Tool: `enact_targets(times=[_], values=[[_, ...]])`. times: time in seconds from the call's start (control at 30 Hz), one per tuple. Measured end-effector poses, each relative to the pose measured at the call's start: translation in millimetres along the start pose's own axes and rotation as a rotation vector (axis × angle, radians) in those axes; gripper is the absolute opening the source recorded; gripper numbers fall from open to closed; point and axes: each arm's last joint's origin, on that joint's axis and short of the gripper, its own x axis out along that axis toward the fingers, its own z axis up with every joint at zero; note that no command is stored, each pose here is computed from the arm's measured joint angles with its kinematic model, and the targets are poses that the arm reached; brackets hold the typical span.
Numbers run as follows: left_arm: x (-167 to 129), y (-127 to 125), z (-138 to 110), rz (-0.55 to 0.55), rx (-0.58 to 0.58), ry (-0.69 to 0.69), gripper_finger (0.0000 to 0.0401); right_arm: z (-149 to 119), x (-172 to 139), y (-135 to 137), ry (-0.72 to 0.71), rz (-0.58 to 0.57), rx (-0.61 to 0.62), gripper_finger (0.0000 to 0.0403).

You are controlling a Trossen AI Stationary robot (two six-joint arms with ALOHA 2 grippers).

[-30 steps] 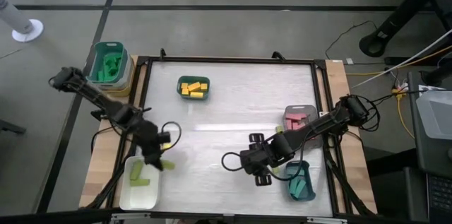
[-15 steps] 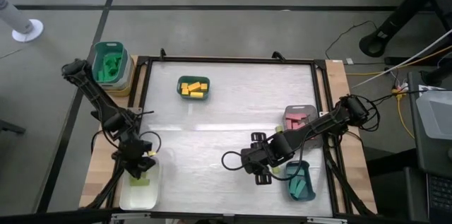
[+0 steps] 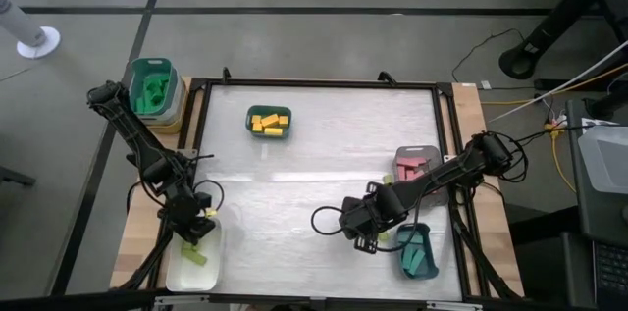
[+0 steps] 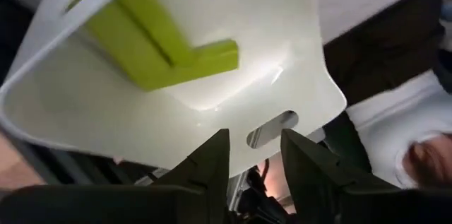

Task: Sort blocks
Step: Put the green block into the white bin

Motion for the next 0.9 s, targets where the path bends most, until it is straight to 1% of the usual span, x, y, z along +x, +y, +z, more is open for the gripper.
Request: enact_targets(times=[0.13,0.2,0.3,0.37,0.43,0.53,0.77,0.9], values=[[0,-5,-1,-0.071,0.127,-0.038,0.0117,-9,19,-7,0.07,-0.042,0.182,0.0209],[0,-9,-1,-0.117,0.185,-0.07,0.0117,-15,29,-11,0.108,-0.066,0.253,0.0209],[-1,-13,-1,-0.172,0.252,-0.132,0.0117,-24,43,-18,0.145,-0.117,0.373,0.0209],[-1,-14,0,-0.188,0.289,-0.173,0.0117,-29,51,-23,0.168,-0.147,0.426,0.0209],[-1,-14,1,-0.192,0.31,-0.201,0.0117,-34,58,-26,0.183,-0.169,0.447,0.0209],[-2,-14,2,-0.191,0.324,-0.217,0.0117,-39,68,-30,0.202,-0.161,0.462,0.0209],[-2,-14,2,-0.192,0.323,-0.222,0.0117,-43,88,-30,0.214,-0.057,0.477,0.0209],[-2,-13,2,-0.192,0.322,-0.229,0.0118,-47,96,-33,0.208,-0.046,0.476,0.0209]])
